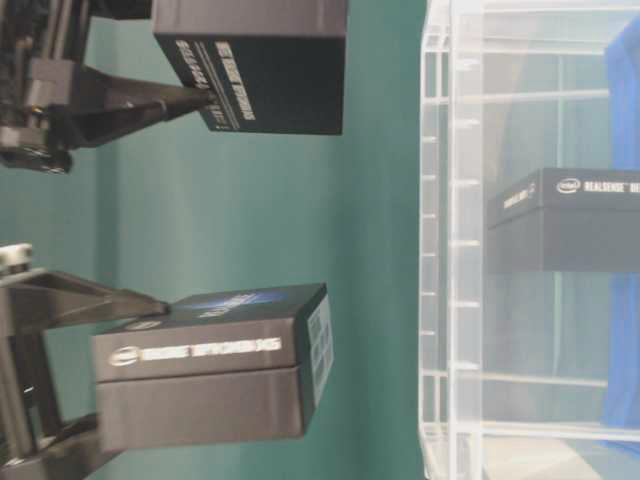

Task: Take the box out of the case with both arms.
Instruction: 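Carry both boxes forward over the case rim toward the table front, then lower both boxes onto the green cloth and open both grippers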

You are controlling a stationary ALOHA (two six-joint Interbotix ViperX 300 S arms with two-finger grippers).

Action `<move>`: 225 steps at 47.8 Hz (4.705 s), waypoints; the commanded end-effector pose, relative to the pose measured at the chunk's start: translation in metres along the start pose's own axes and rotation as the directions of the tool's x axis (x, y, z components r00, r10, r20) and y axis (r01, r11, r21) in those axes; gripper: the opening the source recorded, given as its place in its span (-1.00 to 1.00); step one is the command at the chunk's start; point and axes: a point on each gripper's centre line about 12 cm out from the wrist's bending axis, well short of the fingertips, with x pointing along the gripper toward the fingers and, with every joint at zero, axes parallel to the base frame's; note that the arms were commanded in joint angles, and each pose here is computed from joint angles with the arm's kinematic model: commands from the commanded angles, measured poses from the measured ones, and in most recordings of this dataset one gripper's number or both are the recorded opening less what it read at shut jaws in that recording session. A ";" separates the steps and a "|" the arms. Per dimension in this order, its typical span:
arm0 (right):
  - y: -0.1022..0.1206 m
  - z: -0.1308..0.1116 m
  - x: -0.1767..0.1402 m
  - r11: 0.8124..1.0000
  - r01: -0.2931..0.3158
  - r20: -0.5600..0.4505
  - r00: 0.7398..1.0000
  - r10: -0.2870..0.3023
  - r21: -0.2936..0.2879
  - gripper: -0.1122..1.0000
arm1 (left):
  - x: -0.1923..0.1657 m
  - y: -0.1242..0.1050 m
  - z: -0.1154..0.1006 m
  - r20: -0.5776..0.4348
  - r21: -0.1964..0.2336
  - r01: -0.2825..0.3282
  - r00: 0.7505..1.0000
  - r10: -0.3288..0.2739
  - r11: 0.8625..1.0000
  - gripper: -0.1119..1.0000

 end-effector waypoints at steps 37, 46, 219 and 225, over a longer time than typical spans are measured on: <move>-0.002 -0.098 -0.041 0.998 -0.060 -0.050 0.997 0.060 -0.015 0.40 | -0.028 0.002 -0.114 -0.073 -0.010 0.044 0.996 -0.044 0.999 0.36; 0.007 -0.108 -0.045 0.998 -0.057 -0.054 0.997 0.055 -0.033 0.40 | -0.030 0.005 -0.127 -0.084 -0.011 0.043 0.995 -0.044 0.999 0.36; -0.012 -0.184 0.151 0.998 0.026 -0.087 0.996 -0.020 0.064 0.40 | 0.184 0.052 -0.176 0.017 -0.073 -0.067 0.997 0.069 0.995 0.36; -0.012 -0.183 0.151 0.997 0.027 -0.086 0.996 -0.022 0.065 0.40 | 0.186 0.055 -0.177 -0.003 -0.076 -0.044 0.999 0.043 0.996 0.36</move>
